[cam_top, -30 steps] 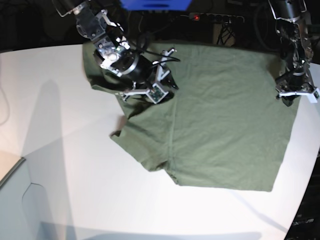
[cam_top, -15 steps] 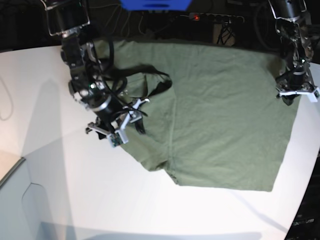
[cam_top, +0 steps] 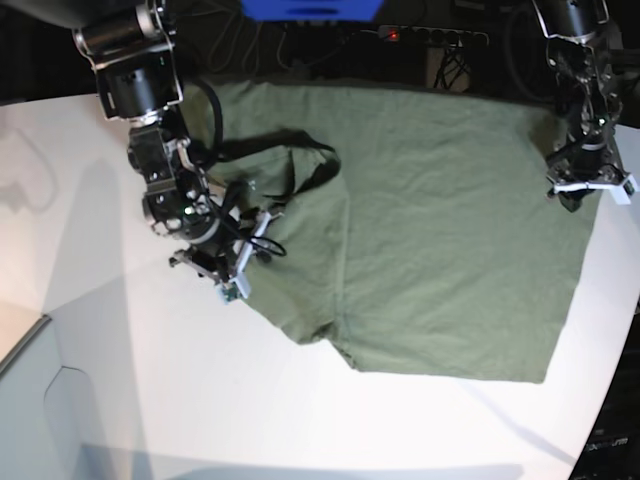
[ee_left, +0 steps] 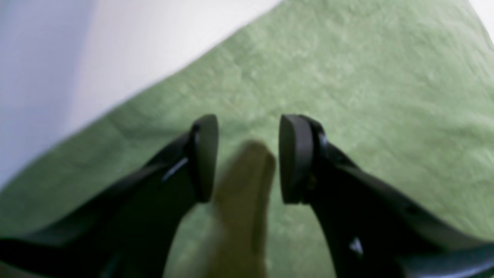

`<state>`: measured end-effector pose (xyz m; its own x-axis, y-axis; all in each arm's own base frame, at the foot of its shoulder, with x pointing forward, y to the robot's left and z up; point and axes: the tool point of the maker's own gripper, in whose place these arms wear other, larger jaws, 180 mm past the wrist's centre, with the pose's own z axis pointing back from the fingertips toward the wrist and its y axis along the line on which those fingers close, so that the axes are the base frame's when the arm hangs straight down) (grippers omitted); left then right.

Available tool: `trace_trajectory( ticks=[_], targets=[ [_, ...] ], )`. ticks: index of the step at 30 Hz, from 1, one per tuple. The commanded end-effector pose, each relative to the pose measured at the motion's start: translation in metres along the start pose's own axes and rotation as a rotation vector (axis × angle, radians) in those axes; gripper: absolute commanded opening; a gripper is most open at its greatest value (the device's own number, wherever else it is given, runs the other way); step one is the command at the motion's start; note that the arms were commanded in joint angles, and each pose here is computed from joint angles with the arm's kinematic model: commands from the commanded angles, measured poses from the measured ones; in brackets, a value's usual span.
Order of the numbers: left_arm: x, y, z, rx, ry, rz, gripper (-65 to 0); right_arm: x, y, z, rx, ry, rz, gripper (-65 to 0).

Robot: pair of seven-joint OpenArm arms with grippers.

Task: Layout the t-shirt on the table in an organized manner, then fold the t-shirt properly
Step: 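Grasp the shirt hem corner with the right gripper and lift it, then pull the hem corner outward with the right gripper to flatten the shirt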

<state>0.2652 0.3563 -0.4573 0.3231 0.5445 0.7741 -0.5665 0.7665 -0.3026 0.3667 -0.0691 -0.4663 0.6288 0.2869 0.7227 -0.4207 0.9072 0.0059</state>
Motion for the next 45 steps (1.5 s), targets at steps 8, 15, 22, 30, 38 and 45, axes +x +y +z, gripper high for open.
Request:
trace_trajectory(
  ticks=[8,15,22,30,38,45],
  targets=[
    [0.021,-0.004,-0.002,-0.015,-0.051,-0.007,-39.4,0.032,-0.033,-0.012,-0.037,-0.057,0.004,-43.1],
    [0.021,-0.004,-0.003,-0.016,-0.053,-0.006,-39.4,0.033,-0.072,-0.027,-0.078,-0.051,-0.025,-37.4],
    [0.009,-0.015,-0.003,-0.045,-0.024,-0.036,-39.4,0.072,-0.122,-0.029,-0.142,-0.119,-0.051,-37.2],
    [0.007,-0.02,-0.003,-0.054,-0.018,-0.043,-39.4,0.142,-0.18,-0.004,-0.339,-0.314,-0.021,-37.2],
    [0.009,-0.021,-0.004,-0.057,-0.021,-0.041,-39.4,0.142,-0.173,-0.003,-0.358,-0.304,-0.02,-37.2],
    [0.009,-0.022,-0.005,-0.058,-0.023,-0.041,-39.4,0.11,-0.096,-0.002,-0.254,-0.33,-0.004,-38.0]
  ],
)
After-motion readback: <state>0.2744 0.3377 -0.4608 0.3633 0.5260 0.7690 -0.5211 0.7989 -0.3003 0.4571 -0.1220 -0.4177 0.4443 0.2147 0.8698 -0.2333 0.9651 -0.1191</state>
